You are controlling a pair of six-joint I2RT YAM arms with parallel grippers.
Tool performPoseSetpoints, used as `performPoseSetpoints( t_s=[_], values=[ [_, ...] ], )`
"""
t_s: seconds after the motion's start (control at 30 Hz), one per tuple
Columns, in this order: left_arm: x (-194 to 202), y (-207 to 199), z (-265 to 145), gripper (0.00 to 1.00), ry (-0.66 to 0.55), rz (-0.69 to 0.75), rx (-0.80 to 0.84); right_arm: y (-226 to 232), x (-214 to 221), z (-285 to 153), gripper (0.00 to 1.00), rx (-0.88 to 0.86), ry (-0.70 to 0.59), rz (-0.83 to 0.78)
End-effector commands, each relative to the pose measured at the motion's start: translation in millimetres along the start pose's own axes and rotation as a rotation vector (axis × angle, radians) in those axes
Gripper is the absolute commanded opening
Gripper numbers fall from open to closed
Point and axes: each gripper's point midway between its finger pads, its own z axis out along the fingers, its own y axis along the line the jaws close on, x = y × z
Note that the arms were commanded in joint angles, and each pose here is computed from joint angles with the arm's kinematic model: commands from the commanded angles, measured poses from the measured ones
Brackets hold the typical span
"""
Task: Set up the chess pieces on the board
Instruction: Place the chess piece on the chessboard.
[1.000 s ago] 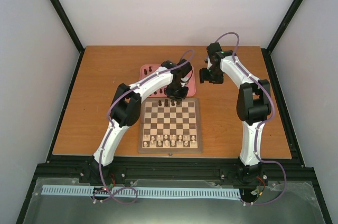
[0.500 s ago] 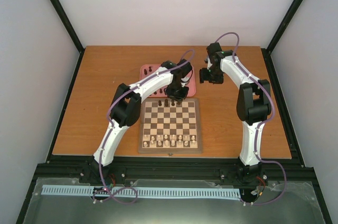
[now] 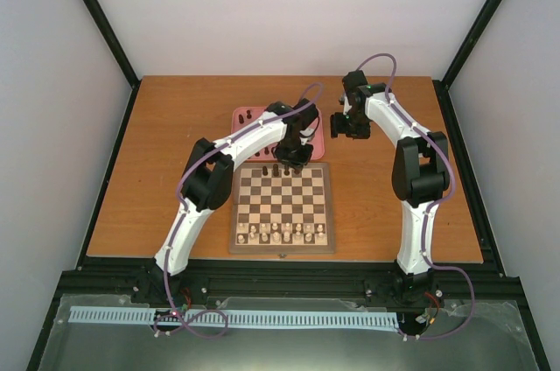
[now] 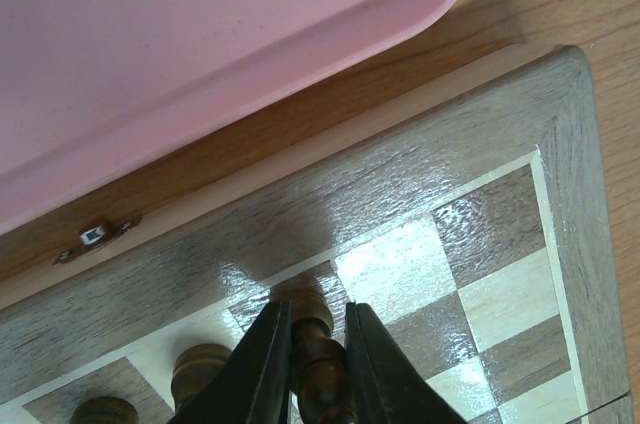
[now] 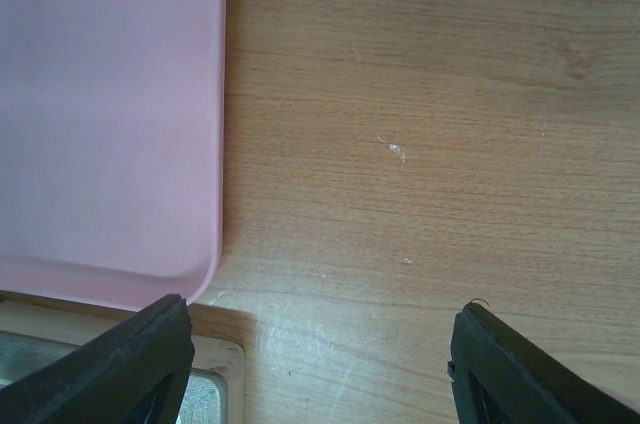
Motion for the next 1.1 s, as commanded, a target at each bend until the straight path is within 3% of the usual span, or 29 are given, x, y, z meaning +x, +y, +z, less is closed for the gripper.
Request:
performPoseSetpoints(
  t_s=[0.0,0.5,1.07],
  values=[
    [11,-2,-2,0.09,0.021,0.032,-0.020,-1,-4,-8,0.71,-0.005,-0.026,0.007],
    [7,-2,-4,0.24,0.008,0.038,-0.024,-1,-5,-8,0.71,-0.005,-0.027,0.006],
    [-5,-6,-7,0.28,-0.018,0.046,-0.022,0,-5,-8,0.71,-0.005,-0.026,0.003]
  ],
)
